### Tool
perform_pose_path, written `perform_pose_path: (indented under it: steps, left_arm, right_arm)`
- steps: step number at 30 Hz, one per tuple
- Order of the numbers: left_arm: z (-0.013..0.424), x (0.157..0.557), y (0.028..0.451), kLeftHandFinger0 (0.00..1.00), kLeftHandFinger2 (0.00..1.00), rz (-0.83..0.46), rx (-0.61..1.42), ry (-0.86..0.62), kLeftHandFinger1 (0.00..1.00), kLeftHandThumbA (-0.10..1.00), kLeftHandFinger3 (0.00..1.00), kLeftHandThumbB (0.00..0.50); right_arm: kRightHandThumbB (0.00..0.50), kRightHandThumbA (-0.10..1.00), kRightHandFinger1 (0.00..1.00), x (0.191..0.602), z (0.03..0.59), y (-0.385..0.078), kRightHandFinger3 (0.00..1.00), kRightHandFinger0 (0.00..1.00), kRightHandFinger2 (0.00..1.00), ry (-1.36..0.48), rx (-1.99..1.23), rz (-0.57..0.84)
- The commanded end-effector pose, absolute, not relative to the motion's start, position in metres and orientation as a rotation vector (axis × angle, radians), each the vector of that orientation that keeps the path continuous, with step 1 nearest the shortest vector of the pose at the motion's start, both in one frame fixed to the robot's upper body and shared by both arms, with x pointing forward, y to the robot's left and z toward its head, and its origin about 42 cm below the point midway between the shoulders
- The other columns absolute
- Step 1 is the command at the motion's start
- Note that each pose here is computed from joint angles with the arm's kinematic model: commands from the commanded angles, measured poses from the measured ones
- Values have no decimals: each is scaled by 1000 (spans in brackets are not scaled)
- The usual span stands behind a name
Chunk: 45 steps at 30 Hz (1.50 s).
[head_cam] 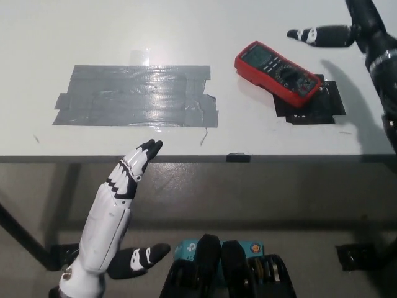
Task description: The robot first picks the multimeter with right hand and then unfolds the black stand on the back of it using left hand
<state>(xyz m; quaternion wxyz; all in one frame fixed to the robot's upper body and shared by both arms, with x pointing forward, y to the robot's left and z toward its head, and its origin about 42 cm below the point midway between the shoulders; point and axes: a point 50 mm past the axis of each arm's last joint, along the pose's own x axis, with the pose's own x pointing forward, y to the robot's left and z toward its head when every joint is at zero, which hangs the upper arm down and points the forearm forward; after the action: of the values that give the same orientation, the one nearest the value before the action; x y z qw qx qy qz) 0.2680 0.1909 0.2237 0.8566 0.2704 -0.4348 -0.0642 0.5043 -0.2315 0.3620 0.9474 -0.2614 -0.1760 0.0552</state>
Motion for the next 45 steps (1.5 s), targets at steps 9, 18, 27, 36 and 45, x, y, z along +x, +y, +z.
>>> perform_pose_path:
  steps: [9, 18, 27, 36, 45]
  left_arm:
    - [236, 324, 221, 1000, 1000, -61, 375, -774, 1000, 1000, 1000, 159]
    - [213, 323, 230, 1000, 1000, -45, 335, -655, 1000, 1000, 1000, 179]
    - [167, 281, 234, 1000, 1000, -65, 295, -518, 1000, 1000, 1000, 176]
    - [126, 231, 235, 1000, 1000, -83, 279, -357, 1000, 1000, 1000, 170]
    - [103, 213, 242, 1000, 1000, -62, 274, -276, 1000, 1000, 1000, 167]
  right_arm:
    - [416, 957, 1000, 292, 438, -242, 1000, 1000, 1000, -984, -416, 172]
    - [367, 929, 1000, 273, 380, -225, 1000, 1000, 1000, -915, -272, 220]
    - [303, 772, 1000, 274, 275, -219, 1000, 1000, 1000, -589, -238, 197]
    - [267, 744, 1000, 268, 151, -221, 1000, 1000, 1000, -264, -243, 138]
    - [273, 741, 1000, 262, 120, -224, 1000, 1000, 1000, -186, -242, 157]
